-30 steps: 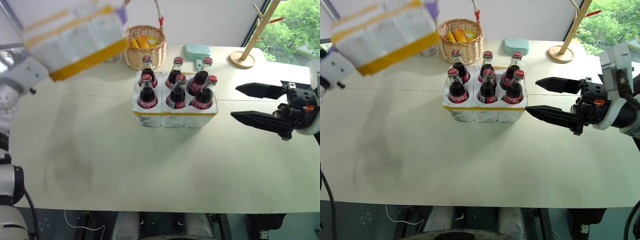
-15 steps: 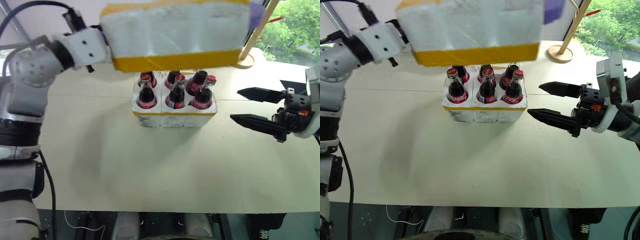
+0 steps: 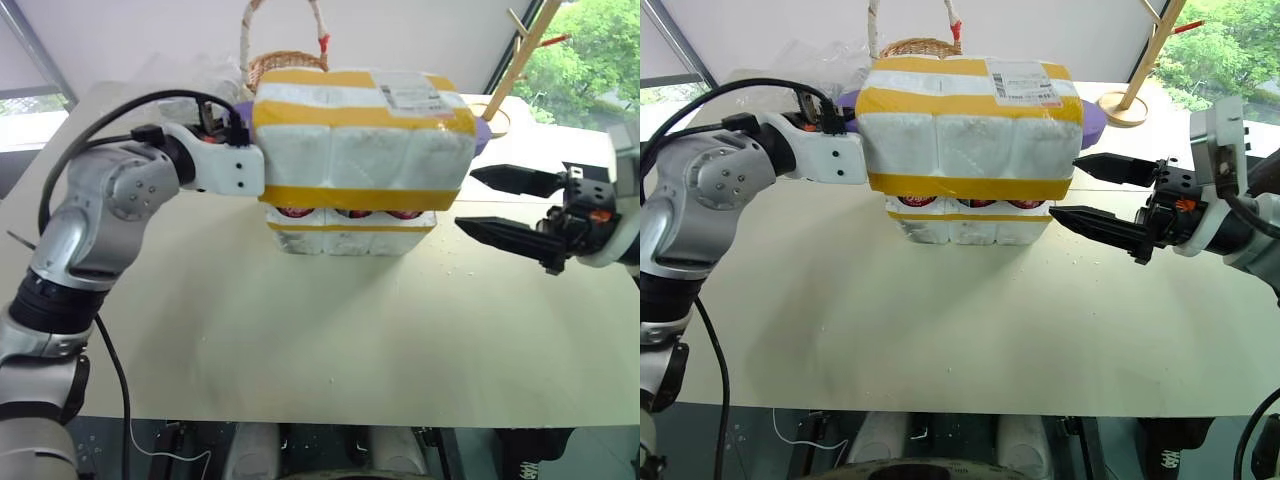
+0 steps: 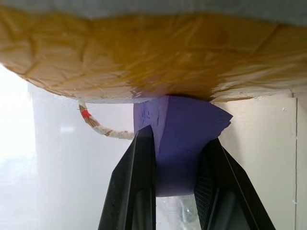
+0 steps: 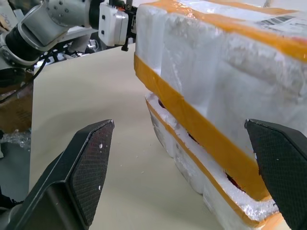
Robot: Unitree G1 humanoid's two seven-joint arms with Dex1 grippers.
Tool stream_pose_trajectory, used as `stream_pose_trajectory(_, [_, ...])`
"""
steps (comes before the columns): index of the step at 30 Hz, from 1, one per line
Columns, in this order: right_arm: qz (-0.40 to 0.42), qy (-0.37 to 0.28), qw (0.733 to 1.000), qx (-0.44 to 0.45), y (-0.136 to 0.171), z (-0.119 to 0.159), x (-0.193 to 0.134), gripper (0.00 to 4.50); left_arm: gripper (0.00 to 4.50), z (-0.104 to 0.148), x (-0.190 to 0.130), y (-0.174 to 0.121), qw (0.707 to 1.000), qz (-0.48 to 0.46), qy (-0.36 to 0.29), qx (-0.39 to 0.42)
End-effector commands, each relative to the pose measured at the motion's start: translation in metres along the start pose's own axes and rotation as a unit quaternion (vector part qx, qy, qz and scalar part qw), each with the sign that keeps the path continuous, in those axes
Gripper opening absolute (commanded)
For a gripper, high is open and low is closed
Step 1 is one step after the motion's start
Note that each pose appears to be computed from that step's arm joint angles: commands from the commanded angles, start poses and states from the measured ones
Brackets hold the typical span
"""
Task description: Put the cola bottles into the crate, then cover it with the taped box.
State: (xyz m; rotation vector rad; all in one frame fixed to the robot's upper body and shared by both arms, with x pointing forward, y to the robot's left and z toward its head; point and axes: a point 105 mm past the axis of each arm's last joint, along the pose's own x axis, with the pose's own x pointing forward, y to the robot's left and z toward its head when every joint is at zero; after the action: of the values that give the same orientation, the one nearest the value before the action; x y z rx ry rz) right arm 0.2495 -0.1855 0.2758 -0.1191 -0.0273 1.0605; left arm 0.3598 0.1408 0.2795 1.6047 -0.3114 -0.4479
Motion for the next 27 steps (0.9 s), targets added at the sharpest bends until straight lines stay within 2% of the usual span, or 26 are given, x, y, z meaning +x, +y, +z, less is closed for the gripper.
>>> stream_pose_trajectory(1, [0.003, -0.012, 1.0, -0.019, 0.002, 0.008, 0.0, 4.5, 1.86, 0.003, 0.006, -0.002, 1.0, 0.022, -0.003, 0.015])
stream_pose_trajectory(5, [0.0, -0.007, 1.0, -0.018, 0.002, 0.007, -0.002, 4.5, 3.88, 0.01, 0.001, -0.005, 0.999, 0.036, -0.027, 0.003])
stream_pose_trajectory(10, [-0.006, -0.005, 1.0, -0.015, 0.001, 0.005, -0.006, 4.5, 3.88, 0.002, -0.015, -0.018, 0.996, 0.026, -0.032, -0.082])
stream_pose_trajectory(12, [-0.006, -0.003, 1.0, -0.014, 0.001, 0.005, -0.006, 4.5, 3.88, -0.008, -0.023, -0.011, 0.991, 0.042, -0.028, -0.12])
stream_pose_trajectory(15, [-0.005, 0.001, 1.0, -0.013, 0.001, 0.003, -0.007, 4.5, 3.88, -0.036, -0.035, 0.007, 0.979, 0.077, -0.02, -0.187])
stream_pose_trajectory(16, [-0.006, 0.003, 1.0, -0.012, 0.001, 0.002, -0.008, 4.5, 3.88, -0.042, -0.04, 0.009, 0.968, 0.069, -0.033, -0.241])
stream_pose_trajectory(18, [-0.009, 0.008, 1.0, -0.01, -0.002, 0.0, -0.009, 4.5, 3.88, -0.051, -0.053, 0.01, 0.917, 0.034, -0.085, -0.388])
stream_pose_trajectory(20, [-0.013, 0.017, 1.0, -0.007, -0.005, -0.005, -0.011, 4.5, 3.88, -0.055, -0.074, -0.005, 0.825, -0.074, -0.121, -0.548])
stream_pose_trajectory(22, [-0.015, 0.031, 0.999, -0.002, -0.007, -0.012, -0.014, 4.5, 3.88, -0.041, -0.106, -0.013, 0.773, -0.175, -0.178, -0.583])
stream_pose_trajectory(24, [-0.014, 0.05, 0.999, 0.001, -0.009, -0.019, -0.019, 4.5, 3.88, -0.039, -0.125, -0.016, 0.756, -0.226, -0.185, -0.585])
stream_pose_trajectory(27, [-0.008, 0.084, 0.996, -0.002, -0.01, -0.03, -0.027, 4.5, 3.88, -0.052, -0.125, -0.009, 0.747, -0.213, -0.163, -0.609])
